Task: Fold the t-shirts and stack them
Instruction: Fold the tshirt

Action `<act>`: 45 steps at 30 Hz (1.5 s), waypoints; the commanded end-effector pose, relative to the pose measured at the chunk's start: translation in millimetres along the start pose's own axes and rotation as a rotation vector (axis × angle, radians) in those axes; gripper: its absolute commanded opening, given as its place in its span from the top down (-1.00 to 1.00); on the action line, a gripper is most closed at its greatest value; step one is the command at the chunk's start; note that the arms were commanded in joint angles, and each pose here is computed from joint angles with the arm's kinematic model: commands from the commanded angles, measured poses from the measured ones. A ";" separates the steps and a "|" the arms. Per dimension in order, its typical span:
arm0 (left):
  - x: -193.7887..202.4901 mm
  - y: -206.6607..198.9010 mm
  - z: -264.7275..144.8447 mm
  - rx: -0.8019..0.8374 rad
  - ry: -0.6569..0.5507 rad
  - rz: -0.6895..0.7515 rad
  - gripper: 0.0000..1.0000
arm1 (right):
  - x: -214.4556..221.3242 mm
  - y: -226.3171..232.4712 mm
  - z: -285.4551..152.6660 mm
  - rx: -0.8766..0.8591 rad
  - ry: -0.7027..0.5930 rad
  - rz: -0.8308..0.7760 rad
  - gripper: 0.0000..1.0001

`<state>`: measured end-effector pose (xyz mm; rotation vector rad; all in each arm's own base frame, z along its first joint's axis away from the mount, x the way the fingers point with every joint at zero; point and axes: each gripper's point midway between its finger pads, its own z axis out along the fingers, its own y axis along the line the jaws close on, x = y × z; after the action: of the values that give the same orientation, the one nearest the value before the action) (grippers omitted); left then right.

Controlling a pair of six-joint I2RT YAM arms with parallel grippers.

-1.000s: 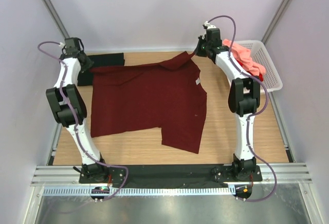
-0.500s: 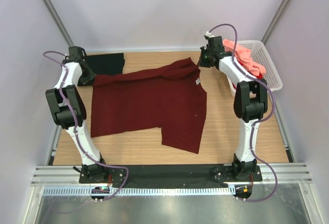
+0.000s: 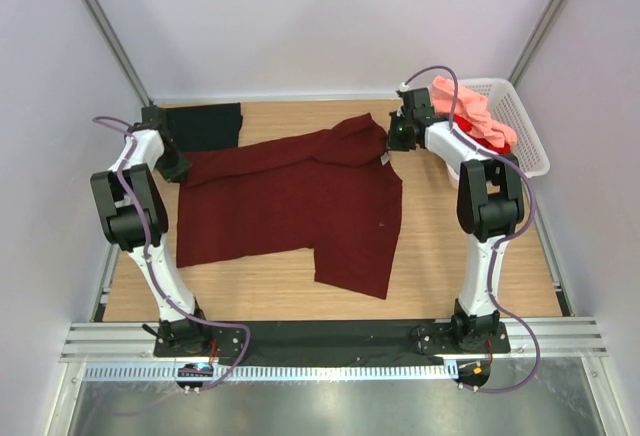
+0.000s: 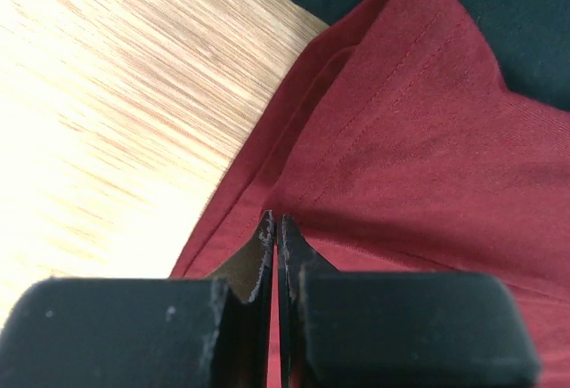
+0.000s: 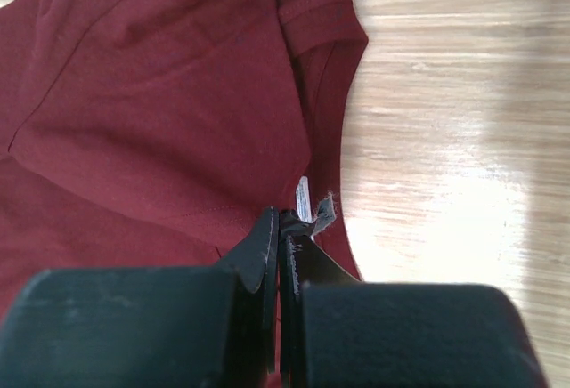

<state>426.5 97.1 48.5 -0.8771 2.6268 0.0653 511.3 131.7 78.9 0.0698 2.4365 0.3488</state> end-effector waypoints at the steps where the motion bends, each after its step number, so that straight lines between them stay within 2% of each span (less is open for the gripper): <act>1: -14.2 3.4 -17.9 -0.012 -0.058 -0.018 1.00 | -39.3 19.3 -38.5 -0.049 -0.124 -0.006 0.98; 8: -21.3 8.4 -23.2 -0.051 -0.069 -0.020 0.99 | -37.7 22.9 -55.7 -0.053 -0.116 0.005 0.98; 18: -8.3 17.7 -7.9 -0.109 -0.024 -0.002 1.00 | 3.7 17.6 -39.8 -0.055 -0.036 0.028 0.98; 29: 3.9 26.2 -1.8 -0.159 0.020 0.013 0.99 | 25.3 6.1 -30.7 -0.016 0.017 0.014 0.98; 31: 3.4 25.4 -1.7 -0.159 0.022 0.020 0.99 | 30.2 7.1 -32.0 -0.020 0.036 0.015 0.92; 34: -2.4 23.4 -6.3 -0.150 0.010 0.022 0.75 | 32.8 14.3 -39.3 -0.051 0.065 0.028 0.50; 35: -4.6 19.5 -8.8 -0.129 0.006 0.020 0.53 | 30.9 16.7 -43.7 -0.055 0.067 0.039 0.42; 36: -10.6 16.1 -16.7 -0.114 -0.017 0.019 0.39 | 27.3 19.2 -49.9 -0.056 0.074 0.045 0.29; 37: -13.2 15.3 -21.1 -0.118 -0.035 0.018 0.16 | 24.5 19.1 -52.4 -0.052 0.072 0.047 0.25; 38: -16.6 15.0 -25.1 -0.122 -0.054 0.016 0.07 | 22.6 16.8 -54.1 -0.040 0.074 0.053 0.22; 40: -23.6 10.8 -37.8 -0.107 -0.094 0.009 -0.02 | 16.8 19.4 -58.7 -0.038 0.079 0.050 0.15; 45: -19.8 3.2 -39.1 -0.075 -0.097 -0.009 -0.02 | 2.2 22.4 -39.8 -0.054 0.050 0.014 0.01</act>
<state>413.5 107.1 60.8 -0.8864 2.6491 0.2330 465.6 138.3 103.1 0.0983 2.5175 0.4148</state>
